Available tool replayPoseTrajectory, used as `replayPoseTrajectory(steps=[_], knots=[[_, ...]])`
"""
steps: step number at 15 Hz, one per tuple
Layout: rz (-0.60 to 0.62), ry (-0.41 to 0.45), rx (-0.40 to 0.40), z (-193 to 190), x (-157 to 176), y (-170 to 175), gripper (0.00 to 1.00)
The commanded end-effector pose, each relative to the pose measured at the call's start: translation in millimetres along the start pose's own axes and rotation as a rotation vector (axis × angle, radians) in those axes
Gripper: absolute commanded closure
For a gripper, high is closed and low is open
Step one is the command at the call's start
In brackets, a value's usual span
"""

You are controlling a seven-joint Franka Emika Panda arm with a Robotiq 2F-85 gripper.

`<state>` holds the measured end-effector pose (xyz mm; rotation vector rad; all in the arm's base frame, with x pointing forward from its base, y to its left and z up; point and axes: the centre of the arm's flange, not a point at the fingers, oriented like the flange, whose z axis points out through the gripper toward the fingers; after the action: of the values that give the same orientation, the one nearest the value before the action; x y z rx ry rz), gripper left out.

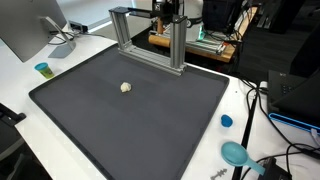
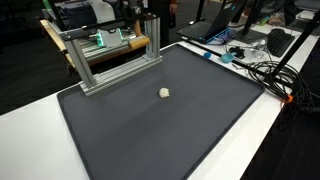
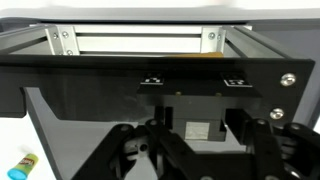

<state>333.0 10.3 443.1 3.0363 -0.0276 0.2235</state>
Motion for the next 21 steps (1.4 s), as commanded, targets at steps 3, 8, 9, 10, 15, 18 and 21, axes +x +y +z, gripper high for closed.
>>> replayPoseTrajectory(steps=[3, 8, 9, 10, 15, 18, 21], knots=[[0.009, -0.033, -0.068, 3.7, -11.4, -10.3, 0.69], [0.023, -0.071, 0.006, 5.0, -8.1, -8.7, 0.77], [0.018, -0.086, 0.052, 4.8, -6.8, -6.9, 0.77], [0.008, -0.104, 0.098, 5.8, -5.2, -3.8, 0.77], [0.034, -0.162, 0.191, 8.1, -2.5, 15.6, 0.27], [0.070, -0.170, 0.197, 6.9, -1.9, 14.9, 0.66], [0.098, -0.156, 0.193, 5.6, 1.3, 17.6, 0.72]])
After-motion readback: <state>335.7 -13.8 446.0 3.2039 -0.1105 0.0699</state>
